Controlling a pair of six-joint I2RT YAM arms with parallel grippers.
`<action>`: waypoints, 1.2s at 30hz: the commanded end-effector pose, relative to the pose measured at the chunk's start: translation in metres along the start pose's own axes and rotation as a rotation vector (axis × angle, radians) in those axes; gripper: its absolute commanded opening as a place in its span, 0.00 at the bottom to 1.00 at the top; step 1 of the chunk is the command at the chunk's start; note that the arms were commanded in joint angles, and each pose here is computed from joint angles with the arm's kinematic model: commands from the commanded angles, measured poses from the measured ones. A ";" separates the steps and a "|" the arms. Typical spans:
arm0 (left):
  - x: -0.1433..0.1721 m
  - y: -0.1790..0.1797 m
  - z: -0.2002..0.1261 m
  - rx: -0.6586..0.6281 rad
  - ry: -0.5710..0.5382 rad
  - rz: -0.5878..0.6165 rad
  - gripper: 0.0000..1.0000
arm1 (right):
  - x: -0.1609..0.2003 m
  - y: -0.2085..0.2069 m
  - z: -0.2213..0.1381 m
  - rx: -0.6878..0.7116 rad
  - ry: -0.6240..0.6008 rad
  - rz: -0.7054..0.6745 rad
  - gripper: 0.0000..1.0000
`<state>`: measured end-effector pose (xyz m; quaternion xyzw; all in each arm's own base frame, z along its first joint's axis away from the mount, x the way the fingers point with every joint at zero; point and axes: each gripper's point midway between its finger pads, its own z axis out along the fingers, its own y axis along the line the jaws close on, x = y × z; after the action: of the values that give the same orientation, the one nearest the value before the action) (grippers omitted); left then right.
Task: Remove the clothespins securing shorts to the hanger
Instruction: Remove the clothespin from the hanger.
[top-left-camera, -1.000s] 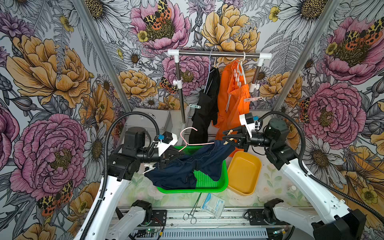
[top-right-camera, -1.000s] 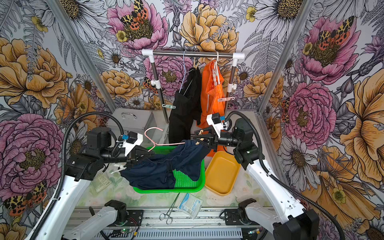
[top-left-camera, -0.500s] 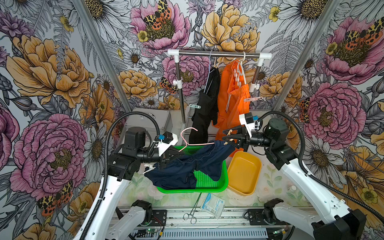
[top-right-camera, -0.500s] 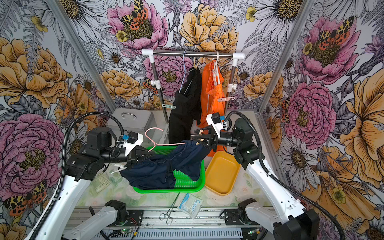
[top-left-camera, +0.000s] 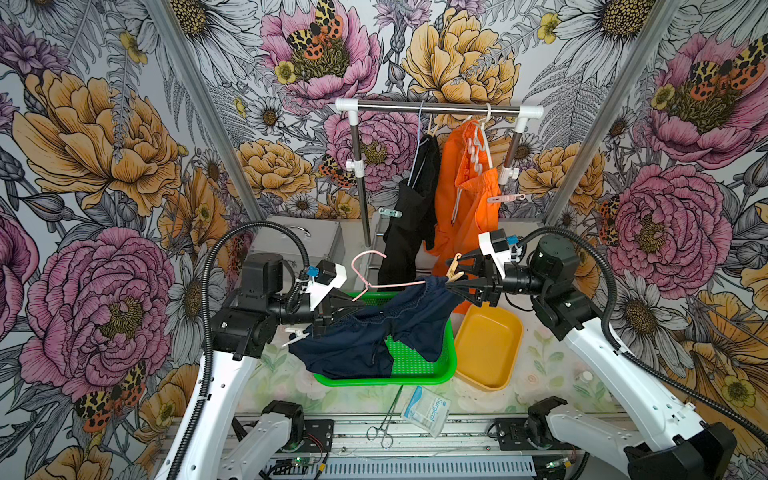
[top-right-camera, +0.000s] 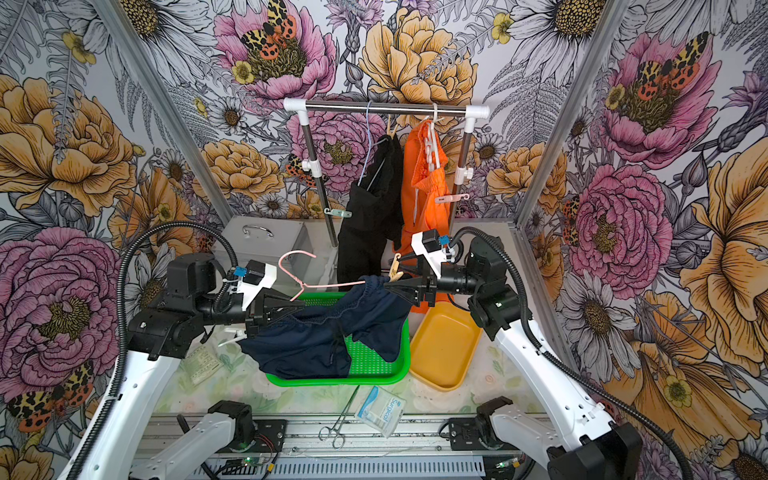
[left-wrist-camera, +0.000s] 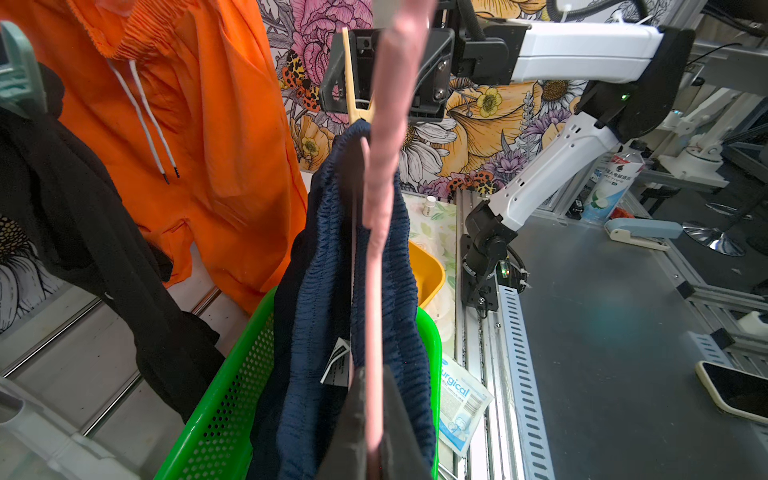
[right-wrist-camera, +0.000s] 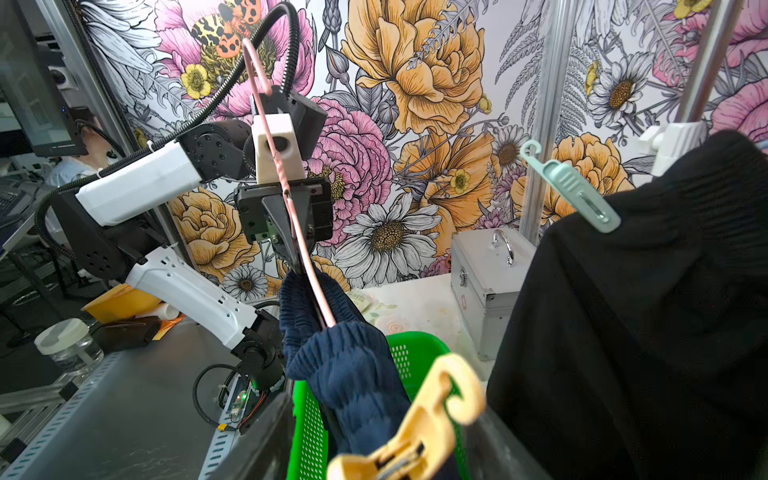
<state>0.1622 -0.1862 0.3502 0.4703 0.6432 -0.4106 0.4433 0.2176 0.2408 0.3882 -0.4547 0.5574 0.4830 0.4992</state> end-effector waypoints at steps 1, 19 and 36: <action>-0.022 -0.017 -0.006 0.063 -0.066 0.071 0.00 | -0.019 0.009 -0.002 -0.032 -0.014 -0.089 0.66; -0.014 -0.016 0.000 0.046 -0.026 0.060 0.00 | -0.026 0.011 0.003 -0.117 -0.012 -0.086 0.51; -0.009 -0.014 0.002 0.035 -0.014 0.043 0.00 | -0.030 0.013 0.001 -0.101 -0.018 -0.094 0.24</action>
<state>0.1560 -0.1916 0.3483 0.4791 0.6402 -0.4158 0.4332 0.2150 0.2464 0.4046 -0.4912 0.5231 0.4977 0.4873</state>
